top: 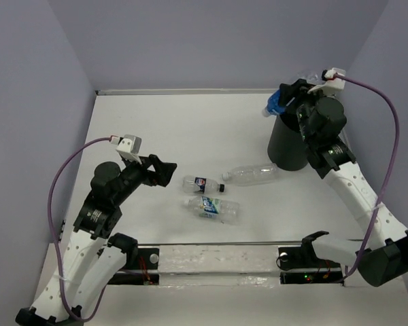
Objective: Put the plastic bottles in the bin
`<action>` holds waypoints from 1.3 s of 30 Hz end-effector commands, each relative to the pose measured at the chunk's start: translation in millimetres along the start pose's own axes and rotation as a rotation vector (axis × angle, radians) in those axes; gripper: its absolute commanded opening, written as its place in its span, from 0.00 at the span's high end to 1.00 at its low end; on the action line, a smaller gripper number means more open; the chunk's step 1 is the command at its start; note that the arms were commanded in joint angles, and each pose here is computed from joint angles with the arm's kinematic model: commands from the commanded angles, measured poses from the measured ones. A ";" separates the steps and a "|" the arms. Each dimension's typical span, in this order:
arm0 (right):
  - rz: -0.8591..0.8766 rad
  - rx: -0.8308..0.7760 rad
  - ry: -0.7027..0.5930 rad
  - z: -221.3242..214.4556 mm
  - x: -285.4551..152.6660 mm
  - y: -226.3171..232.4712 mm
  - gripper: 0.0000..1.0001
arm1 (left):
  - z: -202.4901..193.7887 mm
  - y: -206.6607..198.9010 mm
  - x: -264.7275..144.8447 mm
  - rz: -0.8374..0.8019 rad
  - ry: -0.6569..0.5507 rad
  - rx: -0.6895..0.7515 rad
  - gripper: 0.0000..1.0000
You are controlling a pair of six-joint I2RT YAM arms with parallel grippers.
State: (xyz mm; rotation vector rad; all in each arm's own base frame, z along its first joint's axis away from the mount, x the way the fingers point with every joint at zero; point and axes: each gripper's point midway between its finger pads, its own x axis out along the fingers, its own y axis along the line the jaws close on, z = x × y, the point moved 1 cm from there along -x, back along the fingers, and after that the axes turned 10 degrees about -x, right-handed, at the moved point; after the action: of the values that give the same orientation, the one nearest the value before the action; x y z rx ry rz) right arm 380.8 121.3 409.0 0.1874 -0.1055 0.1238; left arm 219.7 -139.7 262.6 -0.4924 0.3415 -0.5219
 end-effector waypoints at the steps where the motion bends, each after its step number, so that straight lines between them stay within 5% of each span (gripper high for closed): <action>1: -0.398 -0.232 0.017 17.6 -15.5 -89.4 0.74 | 14.8 1.2 -10.3 0.016 -0.103 0.015 0.01; 9: -0.534 -0.314 0.147 -16.9 -8.1 -131.3 0.70 | 17.4 -3.3 -16.0 -0.002 -0.124 0.018 0.01; 11: -0.546 -0.320 0.165 -22.3 -6.6 -133.4 0.50 | 17.9 -4.6 -17.8 -0.004 -0.130 0.015 0.01; 13: -0.544 -0.326 0.188 -20.1 -9.4 -135.2 0.09 | 19.0 -5.2 -20.1 0.000 -0.139 0.013 0.01; 15: -0.486 -0.319 0.213 -8.5 -10.5 -124.7 0.01 | 18.8 -5.2 -20.8 0.001 -0.142 0.012 0.01; 21: -0.016 -0.290 0.234 -2.1 -18.4 -32.0 0.02 | 19.5 -2.2 -20.8 0.024 -0.145 0.003 0.01; 26: 0.410 -0.375 0.493 -88.1 -55.7 58.9 0.07 | 19.4 -0.2 -19.5 0.036 -0.143 0.000 0.01; 32: 0.404 -0.564 0.821 -196.4 -84.0 28.8 0.03 | 17.1 -0.6 -17.6 0.031 -0.131 0.002 0.01; 39: 0.526 -0.715 0.959 -245.3 -91.8 22.8 0.00 | 14.9 -1.4 -15.6 0.026 -0.118 0.003 0.01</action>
State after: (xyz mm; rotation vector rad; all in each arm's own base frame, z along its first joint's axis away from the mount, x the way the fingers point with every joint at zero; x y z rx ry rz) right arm 310.2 175.5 159.2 -0.5396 0.7805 0.5860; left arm 211.8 -123.0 276.6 -0.5084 0.2380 -0.4497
